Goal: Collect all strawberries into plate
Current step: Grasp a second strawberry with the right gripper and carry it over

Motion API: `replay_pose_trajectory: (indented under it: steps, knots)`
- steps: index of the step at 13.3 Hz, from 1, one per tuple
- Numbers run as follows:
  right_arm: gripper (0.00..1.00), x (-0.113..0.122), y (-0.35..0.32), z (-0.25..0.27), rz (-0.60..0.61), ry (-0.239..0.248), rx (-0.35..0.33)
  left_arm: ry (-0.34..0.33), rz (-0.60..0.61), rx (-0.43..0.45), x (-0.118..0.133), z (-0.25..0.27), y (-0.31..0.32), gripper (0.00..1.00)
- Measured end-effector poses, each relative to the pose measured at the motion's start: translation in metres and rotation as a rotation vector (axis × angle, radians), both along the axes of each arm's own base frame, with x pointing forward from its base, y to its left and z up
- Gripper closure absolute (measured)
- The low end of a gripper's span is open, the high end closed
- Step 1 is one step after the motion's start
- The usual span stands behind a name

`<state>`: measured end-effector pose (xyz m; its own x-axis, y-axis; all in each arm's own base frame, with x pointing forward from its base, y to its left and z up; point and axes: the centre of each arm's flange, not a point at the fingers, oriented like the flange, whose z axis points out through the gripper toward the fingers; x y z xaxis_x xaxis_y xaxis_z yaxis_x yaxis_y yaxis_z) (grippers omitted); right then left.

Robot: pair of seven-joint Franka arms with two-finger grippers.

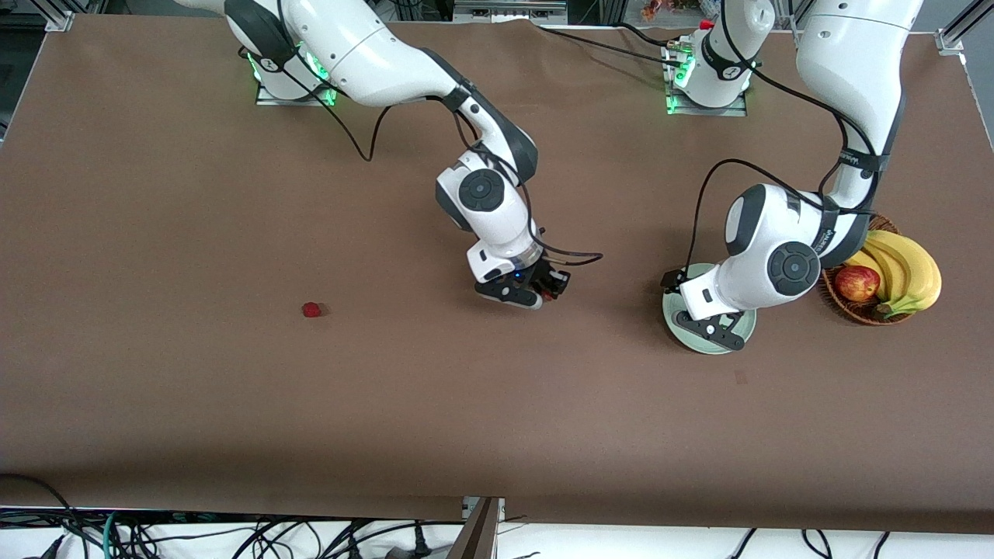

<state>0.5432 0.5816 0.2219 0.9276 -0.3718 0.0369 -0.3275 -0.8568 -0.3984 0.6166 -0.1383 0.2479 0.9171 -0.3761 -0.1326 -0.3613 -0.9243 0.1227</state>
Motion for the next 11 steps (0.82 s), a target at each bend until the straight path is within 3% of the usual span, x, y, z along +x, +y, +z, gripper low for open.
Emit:
replay_pose_trajectory:
  steps: [4,7,11]
  knots:
    - [0.65,-0.025,0.022,-0.023,0.015,-0.001,0.010,0.004,0.055,0.000,-0.004,0.003,-0.018,0.00]
    - [0.38,-0.019,0.020,-0.018,0.008,-0.019,0.014,0.005,0.070,0.003,-0.004,0.004,-0.018,0.00]
    - [0.00,0.025,-0.014,0.005,-0.012,-0.040,-0.002,0.010,0.105,0.004,-0.005,0.005,-0.024,0.00]
